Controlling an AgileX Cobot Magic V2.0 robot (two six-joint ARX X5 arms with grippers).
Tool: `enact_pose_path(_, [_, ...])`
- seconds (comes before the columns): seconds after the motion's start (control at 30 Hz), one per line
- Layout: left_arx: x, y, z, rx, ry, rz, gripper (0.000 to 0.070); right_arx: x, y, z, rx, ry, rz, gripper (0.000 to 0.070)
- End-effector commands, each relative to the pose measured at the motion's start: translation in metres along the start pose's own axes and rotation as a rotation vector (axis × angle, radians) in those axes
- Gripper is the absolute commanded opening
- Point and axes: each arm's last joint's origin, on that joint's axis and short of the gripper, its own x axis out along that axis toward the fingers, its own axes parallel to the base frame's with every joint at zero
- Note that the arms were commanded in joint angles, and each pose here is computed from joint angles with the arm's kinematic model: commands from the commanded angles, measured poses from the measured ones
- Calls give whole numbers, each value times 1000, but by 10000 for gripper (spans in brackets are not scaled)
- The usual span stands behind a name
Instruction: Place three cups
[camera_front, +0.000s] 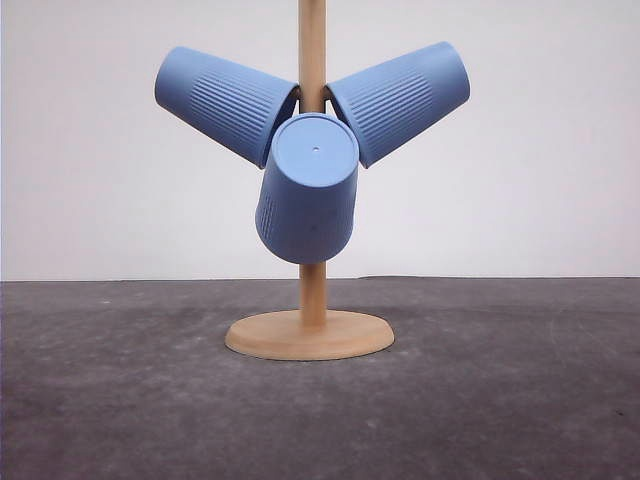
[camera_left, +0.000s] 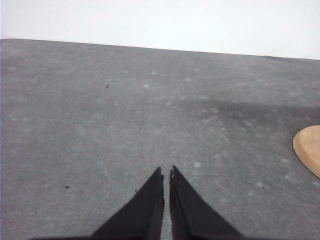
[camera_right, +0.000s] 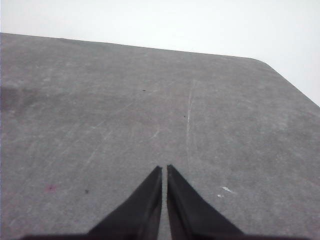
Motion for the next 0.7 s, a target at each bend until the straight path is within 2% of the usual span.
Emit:
enact_pose_path(0.0, [1,0,-5,-1,18,0,0,0,0,0,8,-7,-1,16])
enact_pose_path(0.67, [1,0,-5,-1,18,0,0,0,0,0,8,-7,-1,16])
